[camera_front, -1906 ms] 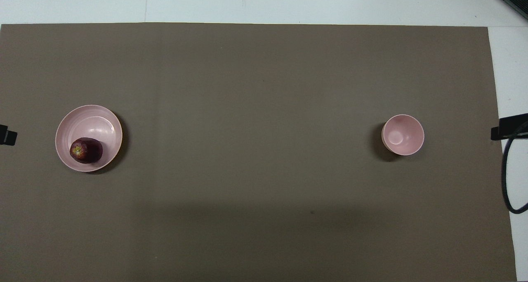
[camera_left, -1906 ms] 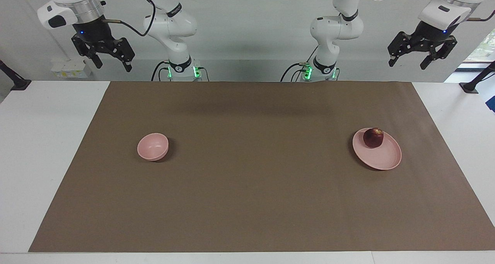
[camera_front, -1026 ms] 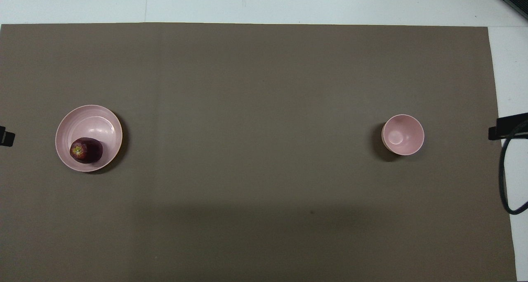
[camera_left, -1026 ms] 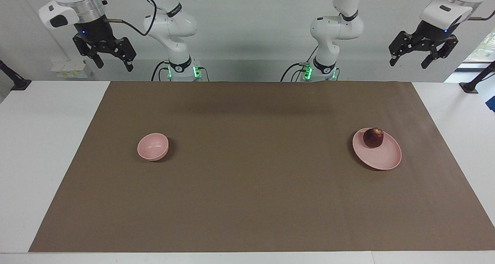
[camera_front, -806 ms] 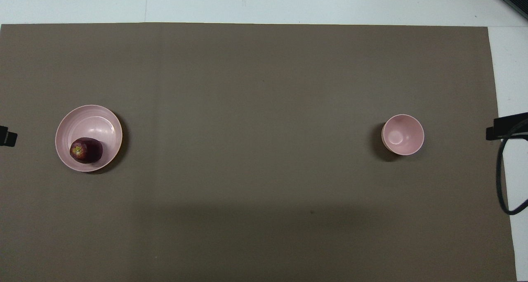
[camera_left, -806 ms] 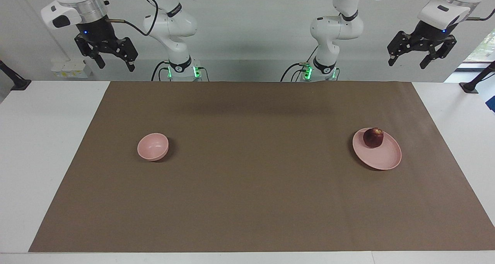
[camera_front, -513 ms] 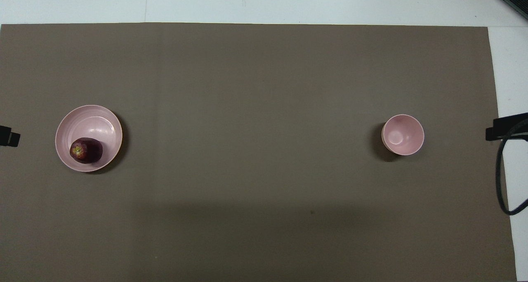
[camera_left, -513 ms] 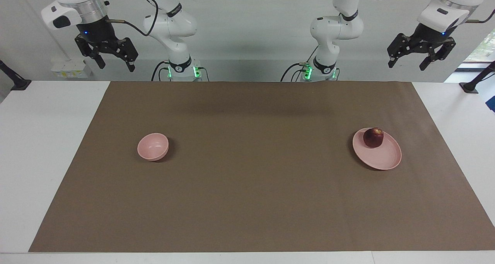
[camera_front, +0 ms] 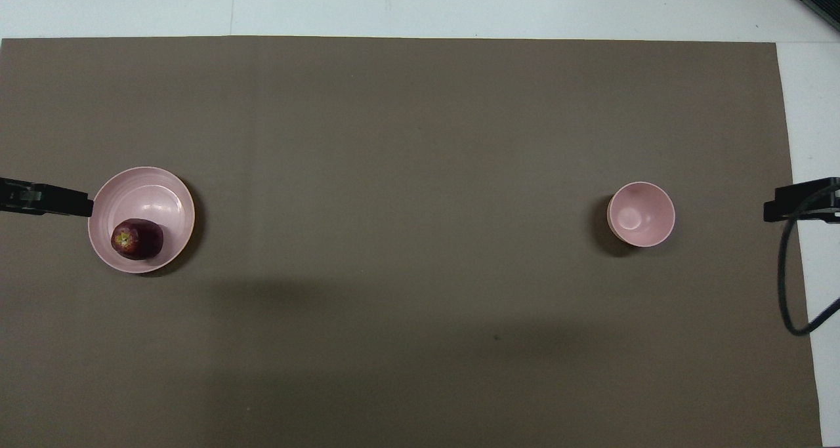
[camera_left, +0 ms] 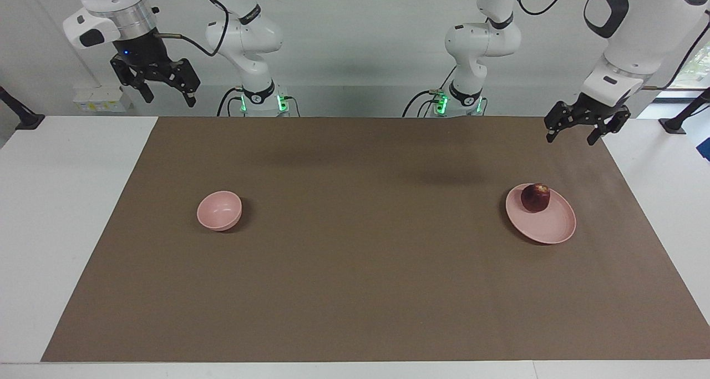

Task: Move apple from plate to bowl
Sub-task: 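Reach the left gripper down into the pink bowl toward the apple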

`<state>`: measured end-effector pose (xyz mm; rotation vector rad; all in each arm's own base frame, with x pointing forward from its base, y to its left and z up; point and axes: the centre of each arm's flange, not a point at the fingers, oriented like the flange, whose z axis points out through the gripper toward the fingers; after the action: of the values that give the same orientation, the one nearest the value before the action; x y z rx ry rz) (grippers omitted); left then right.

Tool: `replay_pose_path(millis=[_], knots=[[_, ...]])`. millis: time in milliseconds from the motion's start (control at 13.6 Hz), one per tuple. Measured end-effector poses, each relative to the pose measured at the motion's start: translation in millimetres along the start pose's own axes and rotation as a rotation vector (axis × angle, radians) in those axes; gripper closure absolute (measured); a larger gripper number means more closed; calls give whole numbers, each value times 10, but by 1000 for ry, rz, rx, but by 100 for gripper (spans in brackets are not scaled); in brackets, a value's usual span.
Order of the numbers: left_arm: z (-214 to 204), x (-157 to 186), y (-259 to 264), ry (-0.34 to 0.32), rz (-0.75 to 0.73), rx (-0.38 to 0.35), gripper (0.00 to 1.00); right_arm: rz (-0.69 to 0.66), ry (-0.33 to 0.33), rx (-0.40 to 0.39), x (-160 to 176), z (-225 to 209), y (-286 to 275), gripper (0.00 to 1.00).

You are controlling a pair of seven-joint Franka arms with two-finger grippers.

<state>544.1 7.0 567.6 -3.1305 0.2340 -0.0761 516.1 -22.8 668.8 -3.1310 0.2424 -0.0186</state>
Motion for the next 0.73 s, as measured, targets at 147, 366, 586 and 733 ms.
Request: replay_pose_path(millis=[147,366,586,733], knots=[[339,-5,-113,29,-9,6,0,0,9,4,28,55,-7,0],[795,-101,-295,34,2,10,0,-4,26,16,59,93,-37,0],[1172,-170,-440,25,-7,11,0,-12,24,23,55,102,-90,0],[1419,-203,-513,13,-14,10,0,-24,19,28,45,121,-162,0]])
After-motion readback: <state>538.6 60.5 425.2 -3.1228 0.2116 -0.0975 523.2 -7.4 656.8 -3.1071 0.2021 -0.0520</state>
